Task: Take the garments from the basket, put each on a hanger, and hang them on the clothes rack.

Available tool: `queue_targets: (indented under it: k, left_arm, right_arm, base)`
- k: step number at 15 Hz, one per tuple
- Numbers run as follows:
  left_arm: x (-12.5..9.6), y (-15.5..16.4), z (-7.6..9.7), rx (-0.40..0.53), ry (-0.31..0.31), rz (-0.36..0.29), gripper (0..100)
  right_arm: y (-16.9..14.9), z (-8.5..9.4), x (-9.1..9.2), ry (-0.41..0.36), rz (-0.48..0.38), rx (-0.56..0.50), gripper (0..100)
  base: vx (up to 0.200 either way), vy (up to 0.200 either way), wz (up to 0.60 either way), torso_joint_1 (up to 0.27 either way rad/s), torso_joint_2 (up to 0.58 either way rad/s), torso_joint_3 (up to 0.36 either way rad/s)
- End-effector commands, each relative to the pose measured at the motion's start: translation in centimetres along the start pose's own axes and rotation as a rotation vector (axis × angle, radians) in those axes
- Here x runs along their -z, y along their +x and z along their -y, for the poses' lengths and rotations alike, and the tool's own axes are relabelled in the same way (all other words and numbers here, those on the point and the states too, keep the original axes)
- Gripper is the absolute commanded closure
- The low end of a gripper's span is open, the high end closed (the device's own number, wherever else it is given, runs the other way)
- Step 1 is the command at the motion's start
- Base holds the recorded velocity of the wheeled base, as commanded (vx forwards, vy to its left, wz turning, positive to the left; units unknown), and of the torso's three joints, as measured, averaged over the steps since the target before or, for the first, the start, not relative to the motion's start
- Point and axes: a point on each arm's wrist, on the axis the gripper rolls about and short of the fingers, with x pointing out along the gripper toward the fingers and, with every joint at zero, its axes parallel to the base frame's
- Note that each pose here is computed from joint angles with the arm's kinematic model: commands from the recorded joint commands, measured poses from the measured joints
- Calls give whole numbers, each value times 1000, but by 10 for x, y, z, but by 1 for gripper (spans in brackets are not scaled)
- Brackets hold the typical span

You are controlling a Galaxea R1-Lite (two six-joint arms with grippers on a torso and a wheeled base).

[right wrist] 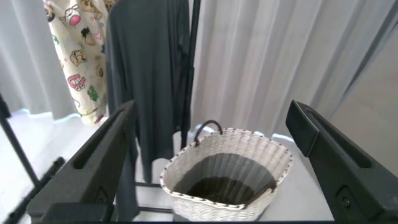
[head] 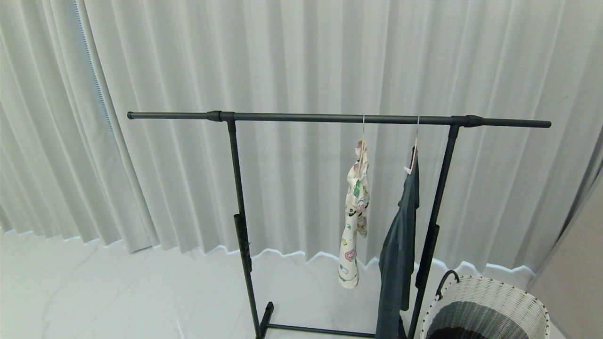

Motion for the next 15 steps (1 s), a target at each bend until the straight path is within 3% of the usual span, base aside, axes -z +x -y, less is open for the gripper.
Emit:
queue_targets:
  k: [1,15]
  left_arm:
    - [0,-2,0,-5,-4,27,0]
    - [1,-2,0,-4,-15,22,0]
  right_arm:
    - [0,0,0,7,2,0,0]
    - [0,0,0,9,1,0,0]
  base:
    - [0,0,0,0,0,0]
    - [0,0,0,0,0,0]
